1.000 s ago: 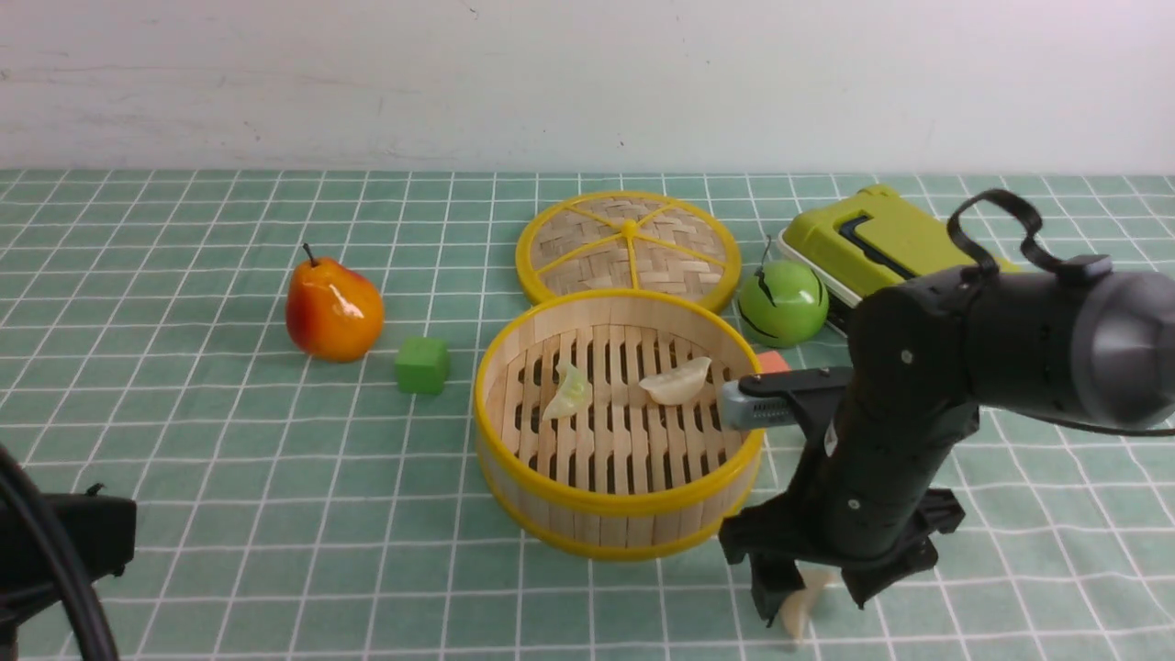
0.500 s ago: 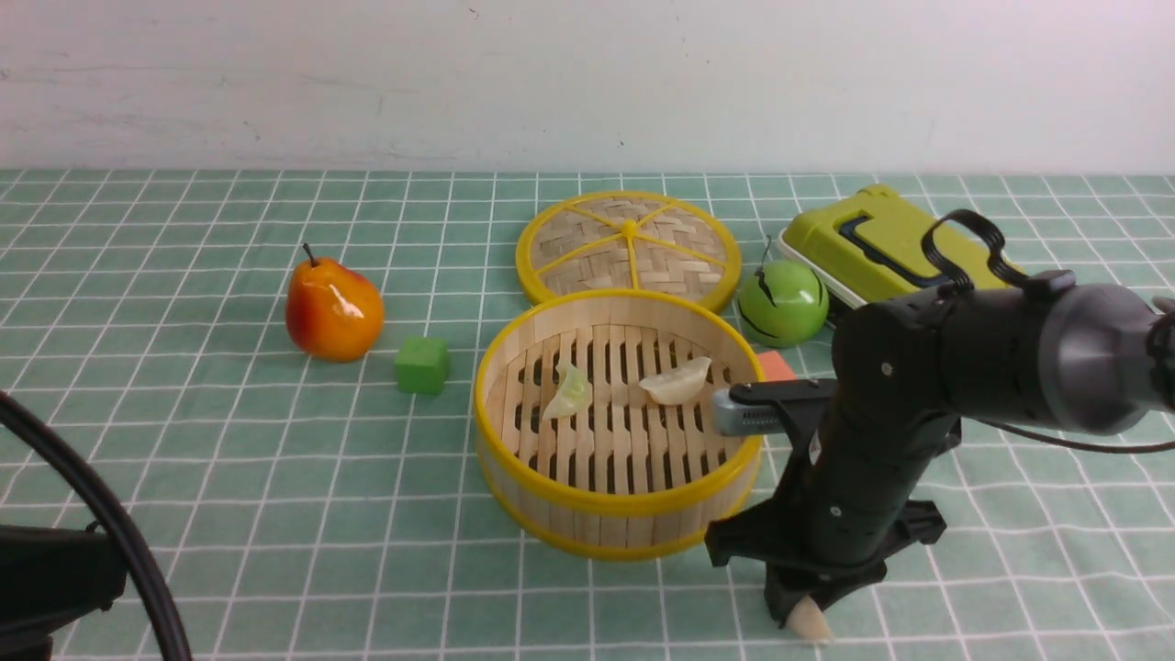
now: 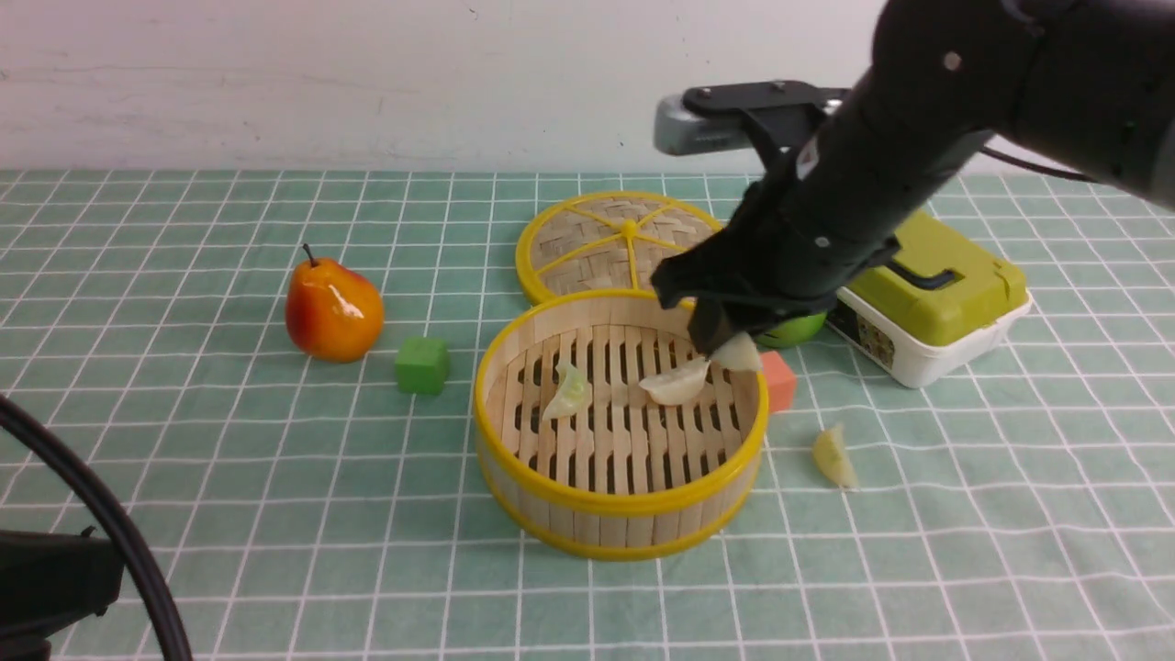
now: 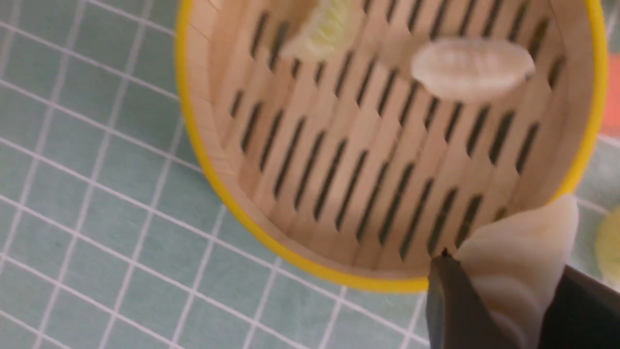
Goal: Put the dumplings into the steamer on the table with the blue tablecloth.
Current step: 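Reach for and grasp a dumpling lying on the table beside the steamer, then place the dumpling in the bamboo steamer basket with the right gripper, then reach for and grasp a dumpling lying on the table beside the steamer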
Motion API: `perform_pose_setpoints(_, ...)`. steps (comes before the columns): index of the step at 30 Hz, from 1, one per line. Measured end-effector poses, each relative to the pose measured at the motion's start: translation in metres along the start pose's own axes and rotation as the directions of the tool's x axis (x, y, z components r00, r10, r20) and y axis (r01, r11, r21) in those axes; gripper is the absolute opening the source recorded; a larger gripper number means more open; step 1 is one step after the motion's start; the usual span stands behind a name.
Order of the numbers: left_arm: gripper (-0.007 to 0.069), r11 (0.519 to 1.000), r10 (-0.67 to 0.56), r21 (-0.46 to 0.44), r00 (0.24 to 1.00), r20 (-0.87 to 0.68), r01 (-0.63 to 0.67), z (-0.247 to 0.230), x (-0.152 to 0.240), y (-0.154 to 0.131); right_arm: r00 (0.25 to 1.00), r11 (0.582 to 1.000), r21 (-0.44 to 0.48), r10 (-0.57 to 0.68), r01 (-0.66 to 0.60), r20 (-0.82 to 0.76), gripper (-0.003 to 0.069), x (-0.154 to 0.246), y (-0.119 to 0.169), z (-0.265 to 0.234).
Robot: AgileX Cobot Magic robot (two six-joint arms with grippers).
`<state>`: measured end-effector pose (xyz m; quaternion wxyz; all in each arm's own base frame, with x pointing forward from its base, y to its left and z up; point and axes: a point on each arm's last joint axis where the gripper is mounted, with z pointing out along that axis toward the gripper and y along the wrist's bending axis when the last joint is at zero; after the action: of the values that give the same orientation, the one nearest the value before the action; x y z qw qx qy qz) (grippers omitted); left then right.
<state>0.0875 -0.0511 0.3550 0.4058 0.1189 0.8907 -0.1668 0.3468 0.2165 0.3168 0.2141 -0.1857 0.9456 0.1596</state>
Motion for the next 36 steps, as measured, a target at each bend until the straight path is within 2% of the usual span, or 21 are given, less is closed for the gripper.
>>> perform_pose_setpoints(5,-0.0014,1.0,0.001,-0.002,1.0,0.002,-0.001,0.0,0.0,0.0,0.996,0.998,-0.023,-0.064,0.062,-0.069,0.0188,-0.012,0.018,0.068)
perform_pose_setpoints(9,-0.0014,1.0,0.003,-0.006,1.0,0.0,-0.003,0.0,0.0,0.001,0.988,0.999,0.001,-0.049,0.05,-0.147,0.0188,-0.009,0.011,0.121)
perform_pose_setpoints(14,-0.0014,1.0,0.003,-0.013,1.0,-0.023,-0.003,0.0,0.002,0.001,0.983,0.999,0.014,-0.042,0.046,-0.178,0.0194,-0.006,0.006,0.145)
perform_pose_setpoints(17,-0.0014,1.0,0.003,-0.014,1.0,-0.026,-0.003,0.0,0.002,0.001,0.984,0.999,0.013,-0.042,0.045,-0.176,0.0258,-0.007,0.006,0.145)
perform_pose_setpoints(18,-0.0014,1.0,0.004,-0.015,1.0,-0.026,-0.004,0.0,0.002,0.001,0.982,0.999,0.012,-0.043,0.046,-0.185,0.0316,-0.007,0.006,0.144)
perform_pose_setpoints(21,-0.0014,1.0,0.004,-0.015,1.0,-0.027,-0.004,0.0,0.002,0.001,0.976,0.998,0.013,-0.053,0.057,-0.212,0.043,-0.01,0.009,0.134)
perform_pose_setpoints(23,-0.0014,1.0,0.004,-0.015,1.0,-0.027,-0.004,0.0,0.002,0.001,0.97,0.996,0.018,-0.08,0.086,-0.232,0.0482,-0.013,0.01,0.12)
perform_pose_setpoints(25,-0.0014,1.0,0.004,-0.015,1.0,-0.028,-0.004,0.0,0.003,0.001,0.963,0.985,0.026,-0.162,0.172,-0.214,0.0549,-0.02,0.014,0.086)
perform_pose_setpoints(28,-0.0014,1.0,0.003,-0.015,1.0,-0.029,-0.004,0.0,0.003,0.001,0.962,0.971,0.064,-0.217,0.231,-0.167,0.0577,-0.021,0.014,0.048)
perform_pose_setpoints(31,-0.0014,1.0,0.005,-0.017,1.0,-0.029,-0.005,0.0,0.003,0.002,0.961,0.969,0.093,-0.209,0.229,-0.183,0.0582,-0.008,0.002,0.023)
perform_pose_setpoints(36,-0.0013,1.0,0.005,-0.017,1.0,-0.029,-0.005,0.0,0.003,0.002,0.96,0.981,0.151,-0.079,0.123,-0.268,0.0584,0.03,-0.05,0.01)
